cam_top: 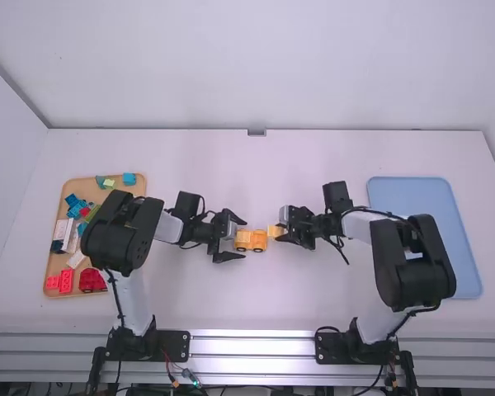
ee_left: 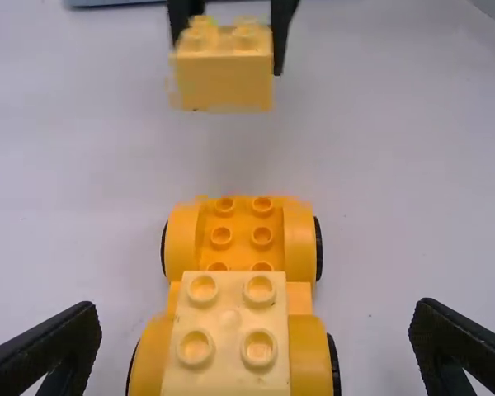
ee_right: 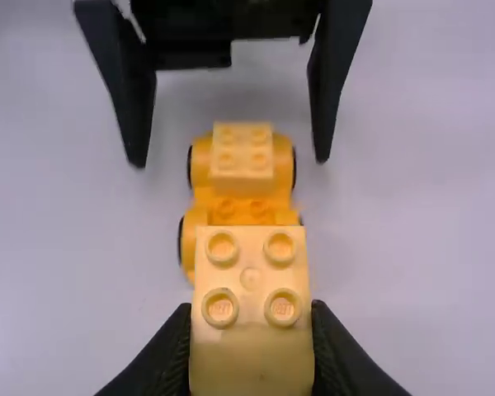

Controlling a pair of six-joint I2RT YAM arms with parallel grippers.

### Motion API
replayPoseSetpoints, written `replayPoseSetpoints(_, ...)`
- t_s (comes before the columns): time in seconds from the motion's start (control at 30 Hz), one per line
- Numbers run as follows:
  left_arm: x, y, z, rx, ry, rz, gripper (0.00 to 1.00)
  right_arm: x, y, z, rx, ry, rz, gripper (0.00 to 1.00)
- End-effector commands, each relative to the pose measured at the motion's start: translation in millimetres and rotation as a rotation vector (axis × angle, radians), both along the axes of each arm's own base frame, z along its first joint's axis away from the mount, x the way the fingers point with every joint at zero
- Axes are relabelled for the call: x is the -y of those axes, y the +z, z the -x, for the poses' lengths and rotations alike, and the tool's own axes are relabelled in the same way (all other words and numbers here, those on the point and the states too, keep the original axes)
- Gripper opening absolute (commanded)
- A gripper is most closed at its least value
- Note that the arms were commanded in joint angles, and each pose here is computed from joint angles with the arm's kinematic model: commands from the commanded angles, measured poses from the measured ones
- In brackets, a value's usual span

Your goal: Assemble lego blocks to make yellow taxi

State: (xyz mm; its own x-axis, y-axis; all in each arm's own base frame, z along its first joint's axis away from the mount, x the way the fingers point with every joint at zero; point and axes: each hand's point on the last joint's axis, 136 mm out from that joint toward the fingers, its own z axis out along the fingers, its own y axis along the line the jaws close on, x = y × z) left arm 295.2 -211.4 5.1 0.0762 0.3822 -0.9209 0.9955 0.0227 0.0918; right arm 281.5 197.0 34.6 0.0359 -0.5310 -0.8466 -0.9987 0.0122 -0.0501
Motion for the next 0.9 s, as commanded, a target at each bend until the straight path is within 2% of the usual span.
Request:
replayPoseSetpoints(0.0, 9.6, -1.2, 3.8, 0.001, -0.032, 0.007, 1.0, -8.8, 3.7, -1.0, -0.048, -0.03, 0.009, 0.21)
replayPoseSetpoints(0.17, 17.1, -12.7, 4.5, 0.023, -0.03, -0.064, 0.97, -24.7, 0.5, 10.6, -0.048, 0.019, 0.033, 0.2)
replayPoseSetpoints(0.2, 18.9, -15.2, 4.6, 0.023, -0.027, -0.081, 0.93, -27.4, 0.0, 12.9, -0.048, 0.029, 0.037, 0.19)
replayPoseSetpoints(0.47, 19.3, -14.9, -3.9, -0.006, 0.015, -0.093, 0.91, -33.8, -5.7, 19.8, -0.05, 0.048, 0.073, 0.17)
replayPoseSetpoints(0.57, 21.2, -19.1, -1.9, -0.011, 0.009, -0.097, 0.81, -34.1, -10.8, 20.0, -0.057, 0.05, 0.076, 0.17)
replayPoseSetpoints(0.7, 20.6, -26.7, -1.7, -0.017, 0.013, -0.101, 0.77, -33.7, -16.2, 20.6, -0.073, 0.049, 0.08, 0.17)
replayPoseSetpoints(0.77, 20.3, -26.9, -1.1, -0.022, 0.012, -0.101, 0.72, -33.9, -15.9, 20.3, -0.071, 0.049, 0.079, 0.17)
replayPoseSetpoints(0.87, 20.9, -26.3, -1.1, -0.021, 0.01, -0.098, 0.61, -34.9, -15.4, 19.0, -0.06, 0.05, 0.076, 0.17)
